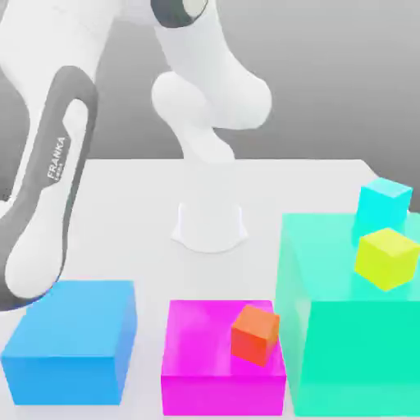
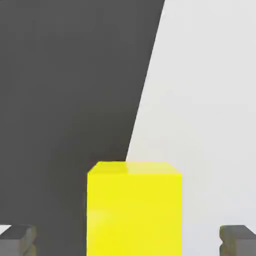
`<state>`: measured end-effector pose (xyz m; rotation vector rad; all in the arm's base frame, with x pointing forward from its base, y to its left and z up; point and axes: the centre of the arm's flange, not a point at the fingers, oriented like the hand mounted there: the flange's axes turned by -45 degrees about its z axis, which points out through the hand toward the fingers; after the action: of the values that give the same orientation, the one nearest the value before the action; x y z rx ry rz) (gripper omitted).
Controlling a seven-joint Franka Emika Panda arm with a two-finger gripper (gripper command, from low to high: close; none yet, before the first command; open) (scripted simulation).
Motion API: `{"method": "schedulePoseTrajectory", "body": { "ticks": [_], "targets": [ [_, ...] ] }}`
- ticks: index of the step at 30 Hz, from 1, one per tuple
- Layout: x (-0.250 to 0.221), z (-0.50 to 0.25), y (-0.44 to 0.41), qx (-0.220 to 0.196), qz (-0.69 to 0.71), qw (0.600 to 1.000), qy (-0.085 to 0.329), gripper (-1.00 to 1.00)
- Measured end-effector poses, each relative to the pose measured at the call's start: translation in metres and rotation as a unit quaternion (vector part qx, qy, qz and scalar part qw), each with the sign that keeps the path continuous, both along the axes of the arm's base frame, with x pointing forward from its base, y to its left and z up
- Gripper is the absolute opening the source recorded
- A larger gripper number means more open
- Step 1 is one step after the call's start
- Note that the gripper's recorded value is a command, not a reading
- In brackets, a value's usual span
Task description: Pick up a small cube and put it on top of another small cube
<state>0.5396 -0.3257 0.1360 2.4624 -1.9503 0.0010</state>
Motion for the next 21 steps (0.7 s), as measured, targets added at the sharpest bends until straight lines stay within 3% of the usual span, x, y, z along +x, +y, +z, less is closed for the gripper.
{"method": "schedulePoseTrajectory", "body": {
  "ticks": [6,11,21],
  "targets": [
    [0.000,-0.005,0.000,0.000,0.000,1.000,-0.001,-1.00],
    [0.001,0.057,0.006,0.004,-0.001,1.000,-0.003,-1.00],
    [0.003,0.160,0.199,0.059,0.008,0.998,-0.031,-1.00]
  ]
}}
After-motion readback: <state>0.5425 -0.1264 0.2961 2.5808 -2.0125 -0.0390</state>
